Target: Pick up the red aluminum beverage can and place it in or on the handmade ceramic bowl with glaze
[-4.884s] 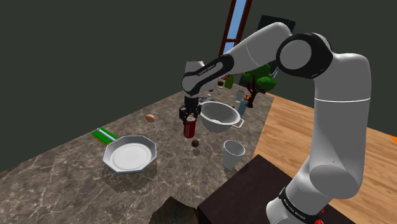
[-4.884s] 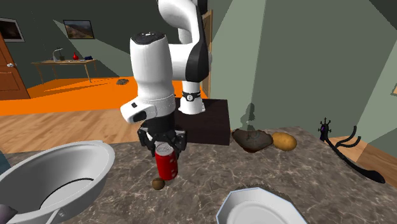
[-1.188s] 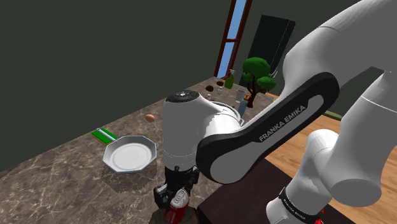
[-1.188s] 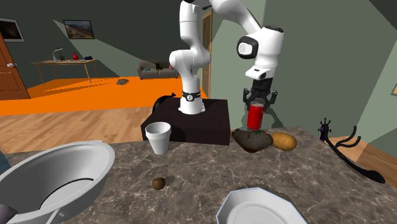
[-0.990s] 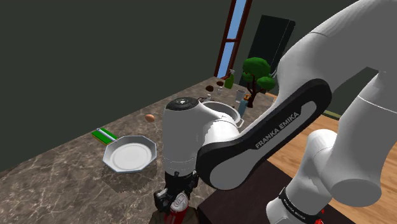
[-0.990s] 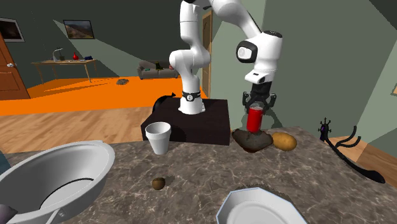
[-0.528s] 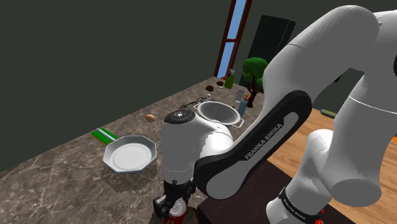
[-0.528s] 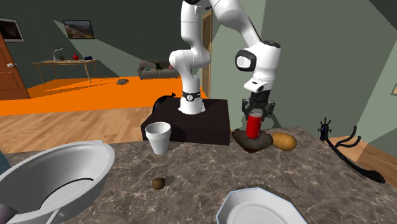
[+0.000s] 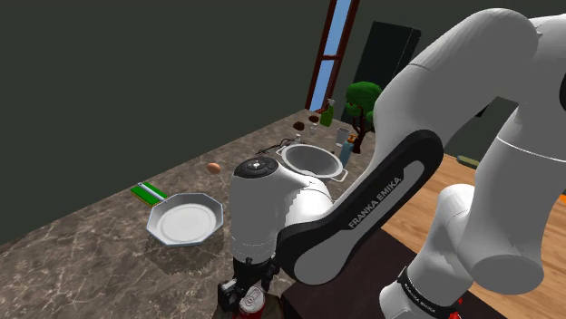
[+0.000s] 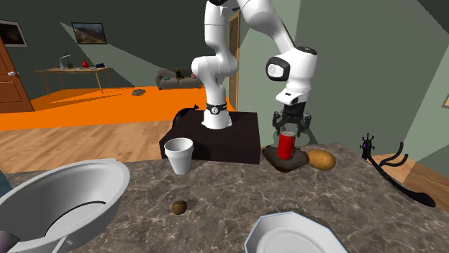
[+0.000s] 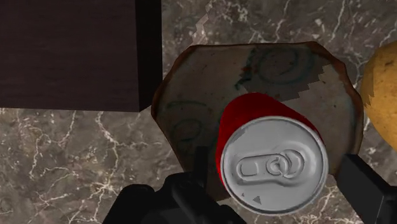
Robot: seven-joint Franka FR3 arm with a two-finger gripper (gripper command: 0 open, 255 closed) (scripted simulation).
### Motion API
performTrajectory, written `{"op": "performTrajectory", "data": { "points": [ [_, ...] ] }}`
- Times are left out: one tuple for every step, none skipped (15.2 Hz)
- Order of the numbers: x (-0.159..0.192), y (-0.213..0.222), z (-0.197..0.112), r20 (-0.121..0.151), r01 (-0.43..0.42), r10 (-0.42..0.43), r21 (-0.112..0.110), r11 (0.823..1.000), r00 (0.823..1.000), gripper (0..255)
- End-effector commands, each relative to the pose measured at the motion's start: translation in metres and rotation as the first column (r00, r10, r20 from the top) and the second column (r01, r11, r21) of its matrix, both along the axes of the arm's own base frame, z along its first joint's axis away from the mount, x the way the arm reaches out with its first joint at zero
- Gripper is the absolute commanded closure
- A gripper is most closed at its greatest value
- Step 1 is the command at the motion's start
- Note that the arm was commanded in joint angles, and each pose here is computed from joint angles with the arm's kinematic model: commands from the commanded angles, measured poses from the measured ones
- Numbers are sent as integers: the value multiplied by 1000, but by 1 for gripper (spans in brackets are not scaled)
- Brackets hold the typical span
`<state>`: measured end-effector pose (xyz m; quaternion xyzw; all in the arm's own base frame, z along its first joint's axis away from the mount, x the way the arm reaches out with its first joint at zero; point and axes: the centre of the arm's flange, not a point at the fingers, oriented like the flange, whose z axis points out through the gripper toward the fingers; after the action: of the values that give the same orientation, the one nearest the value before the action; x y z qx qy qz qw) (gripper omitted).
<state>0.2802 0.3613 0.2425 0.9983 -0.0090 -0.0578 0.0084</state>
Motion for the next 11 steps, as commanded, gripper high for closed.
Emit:
{"op": "performTrajectory", "data": {
  "points": [
    [0,0,0,0,0,0,0,1000,1000,0],
    [0,0,0,0,0,0,0,1000,1000,0],
    [0,0,0,0,0,0,0,1000,1000,0],
    [0,0,0,0,0,0,0,1000,1000,0],
    [0,0,0,0,0,0,0,1000,1000,0],
    [2,0,13,0,0,0,0,1000,1000,0],
    [3,0,26,0,0,0,0,1000,1000,0],
    [5,1,39,0,0,0,0,1000,1000,0],
    [6,1,50,0,0,0,0,1000,1000,0],
    [6,1,50,0,0,0,0,1000,1000,0],
    [6,1,50,0,0,0,0,1000,1000,0]
  ]
}}
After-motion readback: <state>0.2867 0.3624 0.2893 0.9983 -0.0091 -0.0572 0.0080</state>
